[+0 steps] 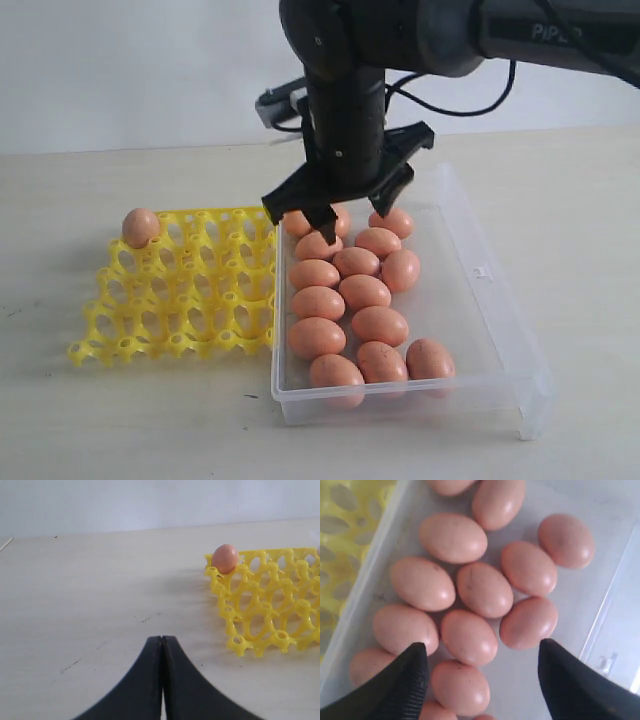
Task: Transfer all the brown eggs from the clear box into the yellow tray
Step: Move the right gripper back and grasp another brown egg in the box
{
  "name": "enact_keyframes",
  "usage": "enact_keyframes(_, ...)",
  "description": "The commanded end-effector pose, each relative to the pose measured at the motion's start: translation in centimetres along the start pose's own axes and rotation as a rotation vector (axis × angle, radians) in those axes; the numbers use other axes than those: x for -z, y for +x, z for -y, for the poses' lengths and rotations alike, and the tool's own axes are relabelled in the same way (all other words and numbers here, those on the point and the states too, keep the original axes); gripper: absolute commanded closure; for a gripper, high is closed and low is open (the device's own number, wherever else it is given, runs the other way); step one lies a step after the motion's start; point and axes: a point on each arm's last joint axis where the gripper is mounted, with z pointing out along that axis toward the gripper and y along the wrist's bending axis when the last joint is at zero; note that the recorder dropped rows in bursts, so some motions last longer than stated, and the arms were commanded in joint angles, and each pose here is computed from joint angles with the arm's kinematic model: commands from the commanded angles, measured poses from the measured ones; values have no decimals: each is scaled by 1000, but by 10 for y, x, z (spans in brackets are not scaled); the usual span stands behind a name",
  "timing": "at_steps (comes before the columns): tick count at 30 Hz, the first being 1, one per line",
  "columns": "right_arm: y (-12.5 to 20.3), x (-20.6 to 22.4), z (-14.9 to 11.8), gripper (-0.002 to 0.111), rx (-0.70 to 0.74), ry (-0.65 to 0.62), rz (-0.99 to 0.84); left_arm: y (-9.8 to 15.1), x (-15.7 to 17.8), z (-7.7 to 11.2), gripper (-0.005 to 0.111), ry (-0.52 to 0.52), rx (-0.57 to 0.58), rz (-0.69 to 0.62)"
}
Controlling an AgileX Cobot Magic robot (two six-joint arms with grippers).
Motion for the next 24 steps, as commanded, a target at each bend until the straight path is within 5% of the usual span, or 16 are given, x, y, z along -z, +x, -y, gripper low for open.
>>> enact_keyframes(1, 19, -24, -1, 48, 54, -71, -129, -2, 1, 0, 107, 6, 2, 15)
enact_keyframes(6, 26, -39, -1, 50, 471, -71, -165, -2, 1, 0, 107, 6, 2, 15)
enact_keyframes(24, 23, -72, -7, 51, 504, -118, -177, -2, 1, 0, 107, 6, 2, 15)
